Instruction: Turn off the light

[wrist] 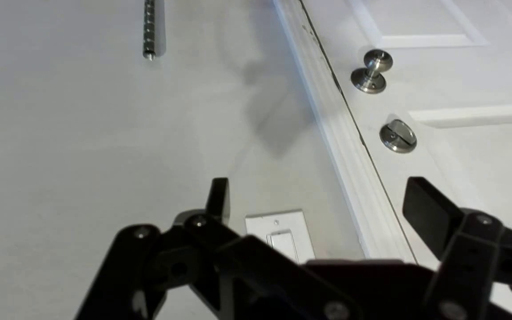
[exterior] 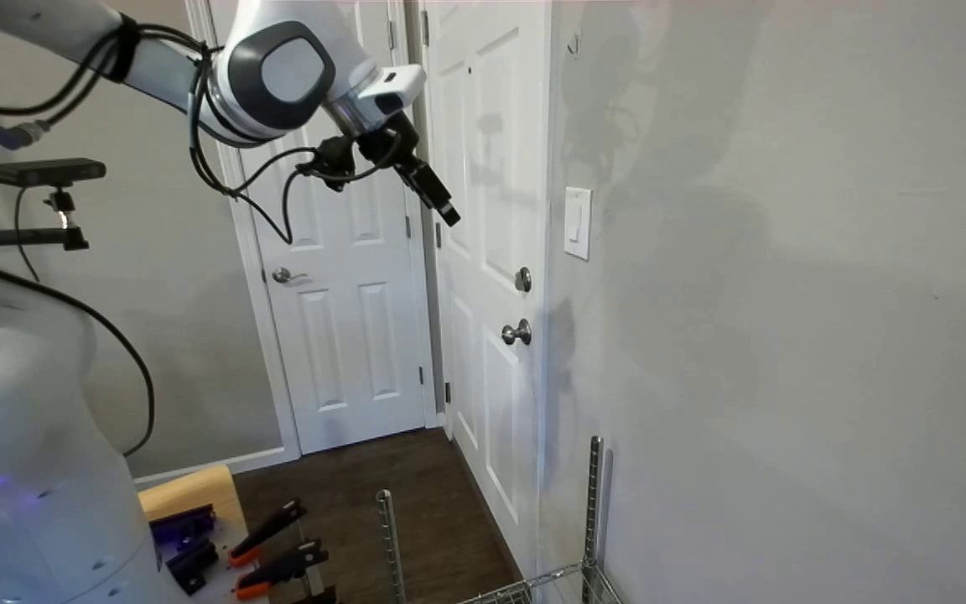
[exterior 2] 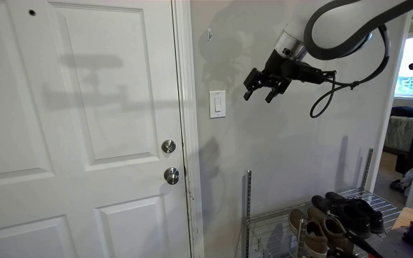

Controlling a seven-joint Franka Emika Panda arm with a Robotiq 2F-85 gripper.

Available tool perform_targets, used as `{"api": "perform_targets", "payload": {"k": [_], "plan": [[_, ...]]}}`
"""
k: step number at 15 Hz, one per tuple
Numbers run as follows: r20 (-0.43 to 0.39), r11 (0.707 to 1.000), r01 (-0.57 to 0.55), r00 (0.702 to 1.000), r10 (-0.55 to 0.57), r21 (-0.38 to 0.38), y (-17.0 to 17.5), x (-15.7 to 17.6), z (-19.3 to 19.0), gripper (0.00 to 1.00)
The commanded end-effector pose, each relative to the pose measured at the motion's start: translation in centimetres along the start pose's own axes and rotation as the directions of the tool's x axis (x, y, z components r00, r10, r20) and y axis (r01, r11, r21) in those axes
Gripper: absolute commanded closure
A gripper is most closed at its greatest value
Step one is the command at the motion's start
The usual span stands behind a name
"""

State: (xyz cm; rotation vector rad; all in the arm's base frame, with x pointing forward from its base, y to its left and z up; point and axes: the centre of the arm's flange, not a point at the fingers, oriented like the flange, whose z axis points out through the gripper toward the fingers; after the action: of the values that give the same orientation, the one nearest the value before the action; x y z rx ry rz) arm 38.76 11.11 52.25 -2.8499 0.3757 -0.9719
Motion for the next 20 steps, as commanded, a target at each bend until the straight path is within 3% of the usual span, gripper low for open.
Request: {"api": "perform_targets", "payload": {"k": [1,8,11,16,20], "plan": [[-0.122,0.999,0.028,0.992,-0.026,0.017,0.4,-0.5,2.5,0.00],[-0.278,0.999,0.052,0.959,-0.054,-0.015,2.3,-0.3,7.9,0.00],[-0.362,0.998,0.059,0.930,-0.058,-0.007,2.6,0.2,9.3,0.00],[-0.423,0.998,0.044,0.904,-0.062,-0.052,2.8,1.0,11.2,0.00],[-0.430,0.996,0.021,0.901,-0.058,-0.090,2.0,1.3,12.7,0.00]]}}
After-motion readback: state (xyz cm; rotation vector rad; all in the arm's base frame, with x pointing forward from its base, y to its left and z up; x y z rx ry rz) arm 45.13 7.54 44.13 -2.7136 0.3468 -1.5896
